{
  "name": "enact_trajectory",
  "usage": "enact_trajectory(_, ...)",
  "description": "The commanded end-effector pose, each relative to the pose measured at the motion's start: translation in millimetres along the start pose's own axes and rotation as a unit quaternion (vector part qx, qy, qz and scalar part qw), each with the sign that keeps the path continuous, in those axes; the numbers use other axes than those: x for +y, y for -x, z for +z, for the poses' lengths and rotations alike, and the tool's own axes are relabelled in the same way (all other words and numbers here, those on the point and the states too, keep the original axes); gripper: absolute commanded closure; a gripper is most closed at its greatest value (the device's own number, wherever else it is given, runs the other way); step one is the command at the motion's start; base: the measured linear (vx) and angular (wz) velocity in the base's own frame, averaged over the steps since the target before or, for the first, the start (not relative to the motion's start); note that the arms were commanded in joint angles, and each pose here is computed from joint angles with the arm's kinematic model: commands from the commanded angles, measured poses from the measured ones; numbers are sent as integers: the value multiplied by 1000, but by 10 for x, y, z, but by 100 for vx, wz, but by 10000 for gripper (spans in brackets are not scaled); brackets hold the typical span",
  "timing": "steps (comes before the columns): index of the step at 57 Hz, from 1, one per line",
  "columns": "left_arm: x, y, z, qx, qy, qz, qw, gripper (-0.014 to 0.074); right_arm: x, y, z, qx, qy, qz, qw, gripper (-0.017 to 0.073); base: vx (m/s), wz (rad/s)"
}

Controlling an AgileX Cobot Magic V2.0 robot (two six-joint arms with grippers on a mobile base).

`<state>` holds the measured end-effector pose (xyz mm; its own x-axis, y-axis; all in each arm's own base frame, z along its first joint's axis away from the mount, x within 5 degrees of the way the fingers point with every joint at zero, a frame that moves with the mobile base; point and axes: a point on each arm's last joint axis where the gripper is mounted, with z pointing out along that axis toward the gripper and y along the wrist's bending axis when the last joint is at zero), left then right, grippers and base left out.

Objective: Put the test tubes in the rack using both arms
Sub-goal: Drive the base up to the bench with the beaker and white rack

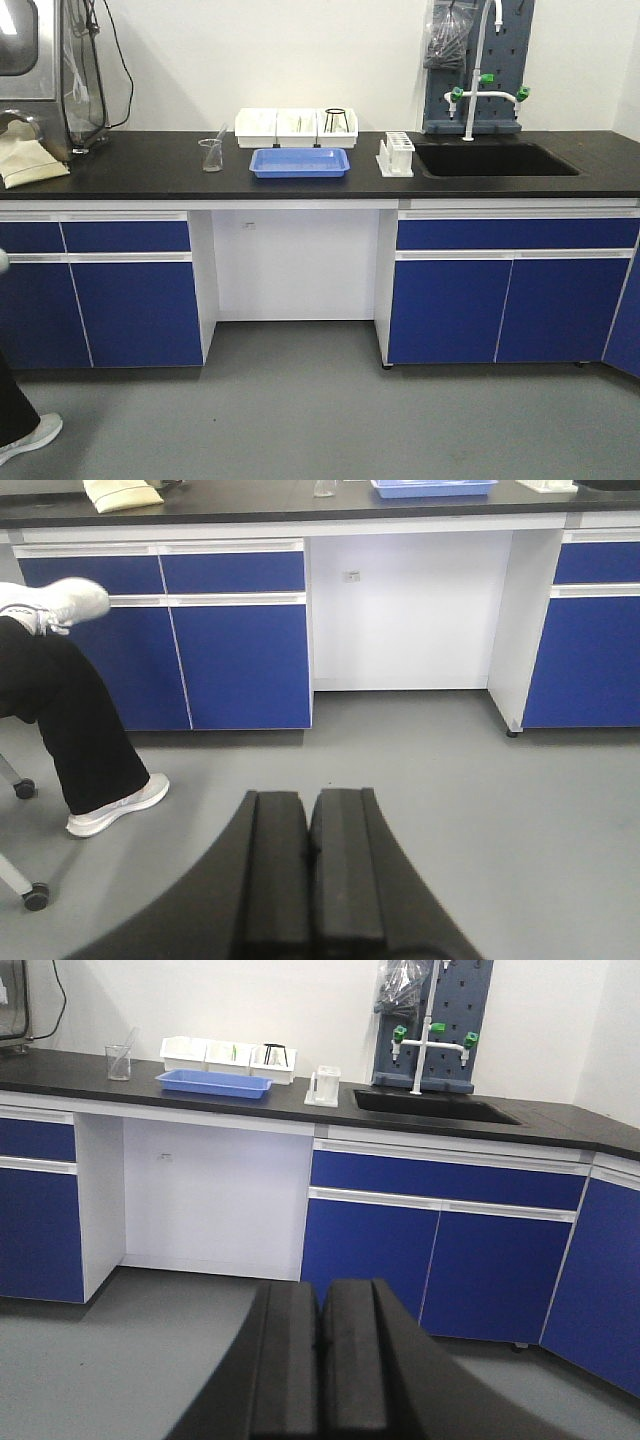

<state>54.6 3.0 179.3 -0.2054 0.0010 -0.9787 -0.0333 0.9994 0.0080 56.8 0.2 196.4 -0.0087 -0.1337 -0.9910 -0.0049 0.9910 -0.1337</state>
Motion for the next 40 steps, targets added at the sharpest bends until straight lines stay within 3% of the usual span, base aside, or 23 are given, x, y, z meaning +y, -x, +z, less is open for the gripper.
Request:
enact_trajectory(1, -7, 176, -43, -60, -5, -7, 998, 598, -7, 35, -4, -39, -8, -11, 999, 568, 0, 0)
enact_trajectory(40, -7, 176, -43, -60, -5, -7, 998, 598, -7, 35, -4, -39, -8, -11, 999, 568, 0, 0)
